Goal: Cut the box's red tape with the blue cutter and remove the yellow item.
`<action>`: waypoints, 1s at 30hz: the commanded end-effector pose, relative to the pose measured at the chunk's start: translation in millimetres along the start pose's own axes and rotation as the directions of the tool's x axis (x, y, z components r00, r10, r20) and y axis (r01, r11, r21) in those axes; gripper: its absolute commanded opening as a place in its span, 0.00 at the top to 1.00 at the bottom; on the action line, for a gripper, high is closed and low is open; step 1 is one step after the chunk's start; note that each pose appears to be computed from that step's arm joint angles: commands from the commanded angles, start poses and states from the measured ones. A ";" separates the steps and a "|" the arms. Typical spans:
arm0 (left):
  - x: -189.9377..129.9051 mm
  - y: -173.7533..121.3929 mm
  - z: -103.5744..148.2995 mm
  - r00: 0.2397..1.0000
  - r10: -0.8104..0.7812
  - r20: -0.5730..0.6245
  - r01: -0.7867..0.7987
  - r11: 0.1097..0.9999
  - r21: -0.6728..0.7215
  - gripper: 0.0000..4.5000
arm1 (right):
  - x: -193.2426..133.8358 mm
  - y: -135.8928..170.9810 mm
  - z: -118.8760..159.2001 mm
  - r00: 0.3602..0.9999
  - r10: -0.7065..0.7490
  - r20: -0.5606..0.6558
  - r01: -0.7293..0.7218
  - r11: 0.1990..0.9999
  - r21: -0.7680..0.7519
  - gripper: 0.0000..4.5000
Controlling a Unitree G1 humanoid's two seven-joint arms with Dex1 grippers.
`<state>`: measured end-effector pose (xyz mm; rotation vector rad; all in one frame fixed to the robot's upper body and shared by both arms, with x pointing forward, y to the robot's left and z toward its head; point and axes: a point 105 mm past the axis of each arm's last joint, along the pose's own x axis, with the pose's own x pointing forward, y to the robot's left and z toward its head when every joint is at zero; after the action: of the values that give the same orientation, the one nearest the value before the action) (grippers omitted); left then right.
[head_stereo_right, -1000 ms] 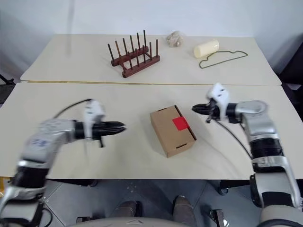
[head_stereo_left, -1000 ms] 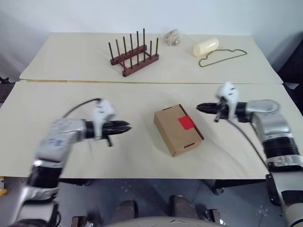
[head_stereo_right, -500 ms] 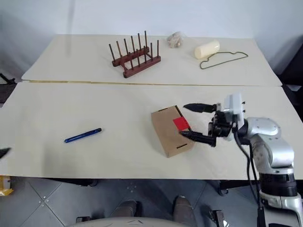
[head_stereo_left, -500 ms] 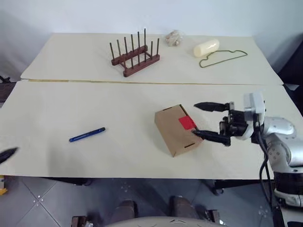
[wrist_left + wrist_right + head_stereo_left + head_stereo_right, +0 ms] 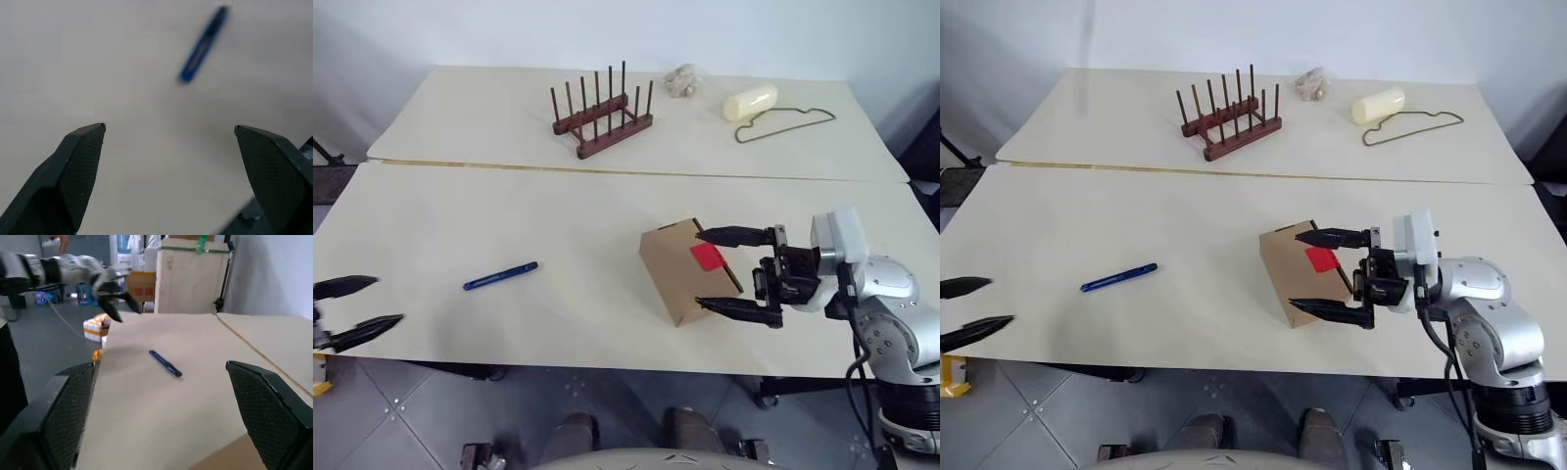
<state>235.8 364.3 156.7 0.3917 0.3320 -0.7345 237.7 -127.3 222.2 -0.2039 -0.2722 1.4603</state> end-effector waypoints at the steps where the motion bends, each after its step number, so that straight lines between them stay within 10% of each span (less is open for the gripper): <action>1: 44.7 -1.3 10.1 0.997 -0.080 -0.009 0.080 0.993 0.085 0.00 | -9.3 10.4 19.1 0.996 0.066 -0.053 -0.069 0.996 -0.056 0.01; 13: 104.5 9.6 -9.7 0.974 -0.143 -0.173 0.154 0.986 0.055 0.00 | -14.5 14.5 17.6 0.995 0.003 -0.098 -0.009 0.998 -0.063 0.01; 30: 96.7 -4.2 -26.4 0.945 -0.211 -0.251 0.236 0.969 0.075 0.91 | -21.0 10.2 11.0 0.992 -0.072 -0.099 0.068 0.997 -0.046 0.00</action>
<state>302.6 316.9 114.3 0.5580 0.5002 -0.9271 224.3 -146.7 218.6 -0.2740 -0.1777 1.3792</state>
